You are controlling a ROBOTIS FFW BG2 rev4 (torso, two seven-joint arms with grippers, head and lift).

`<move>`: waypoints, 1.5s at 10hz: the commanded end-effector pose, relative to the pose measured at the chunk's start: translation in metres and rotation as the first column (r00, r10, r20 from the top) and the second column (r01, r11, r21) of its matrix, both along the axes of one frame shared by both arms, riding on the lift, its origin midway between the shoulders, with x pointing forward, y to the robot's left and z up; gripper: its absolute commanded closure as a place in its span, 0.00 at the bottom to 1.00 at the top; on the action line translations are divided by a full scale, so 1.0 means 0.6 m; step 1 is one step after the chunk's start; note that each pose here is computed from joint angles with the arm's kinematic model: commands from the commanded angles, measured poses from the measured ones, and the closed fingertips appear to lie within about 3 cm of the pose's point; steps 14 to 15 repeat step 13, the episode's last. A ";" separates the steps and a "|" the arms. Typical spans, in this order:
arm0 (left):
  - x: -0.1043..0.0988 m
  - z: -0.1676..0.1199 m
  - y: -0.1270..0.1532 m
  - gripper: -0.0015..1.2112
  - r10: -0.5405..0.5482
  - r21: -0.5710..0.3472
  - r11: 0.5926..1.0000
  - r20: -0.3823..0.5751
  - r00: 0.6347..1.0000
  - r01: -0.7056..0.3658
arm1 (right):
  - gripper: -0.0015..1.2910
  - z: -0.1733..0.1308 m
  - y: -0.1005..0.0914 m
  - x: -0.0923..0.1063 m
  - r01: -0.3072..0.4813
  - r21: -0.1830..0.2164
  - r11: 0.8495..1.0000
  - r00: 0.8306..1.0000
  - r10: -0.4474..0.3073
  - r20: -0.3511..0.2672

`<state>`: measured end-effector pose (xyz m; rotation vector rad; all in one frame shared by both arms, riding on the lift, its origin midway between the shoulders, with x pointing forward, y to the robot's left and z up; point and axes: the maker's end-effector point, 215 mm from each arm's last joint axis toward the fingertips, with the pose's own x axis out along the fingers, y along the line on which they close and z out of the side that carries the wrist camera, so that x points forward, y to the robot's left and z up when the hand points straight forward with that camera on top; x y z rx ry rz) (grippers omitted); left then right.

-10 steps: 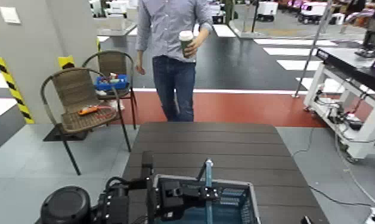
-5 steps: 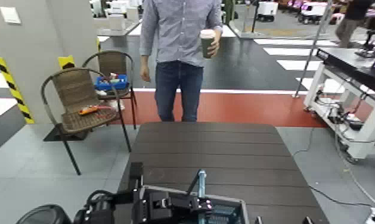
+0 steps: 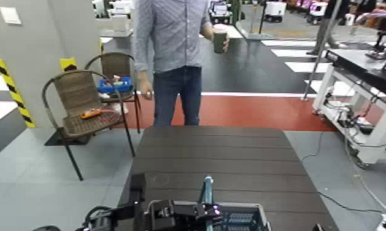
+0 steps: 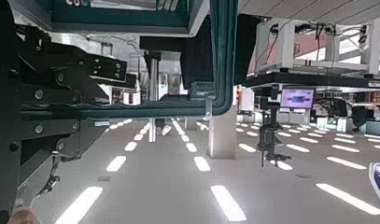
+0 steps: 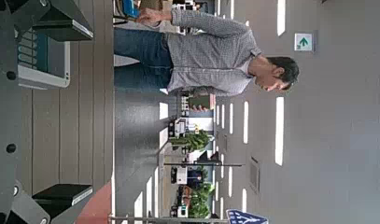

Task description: Grasp the handle of the crate.

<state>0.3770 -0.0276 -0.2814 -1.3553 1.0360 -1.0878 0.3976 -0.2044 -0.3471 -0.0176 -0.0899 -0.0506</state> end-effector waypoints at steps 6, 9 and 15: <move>-0.025 0.016 -0.019 0.98 -0.042 -0.101 0.994 -0.071 0.997 0.035 | 0.12 -0.020 0.007 0.009 -0.009 0.034 0.999 0.999 0.011 -0.040; -0.025 0.016 -0.020 0.98 -0.041 -0.111 0.993 -0.076 0.996 0.032 | 0.12 -0.019 0.008 0.013 -0.013 0.028 1.000 0.999 0.014 -0.041; -0.024 0.015 -0.020 0.98 -0.037 -0.117 0.993 -0.081 0.996 0.027 | 0.12 -0.012 0.011 0.017 -0.025 -0.005 1.000 0.999 0.025 -0.039</move>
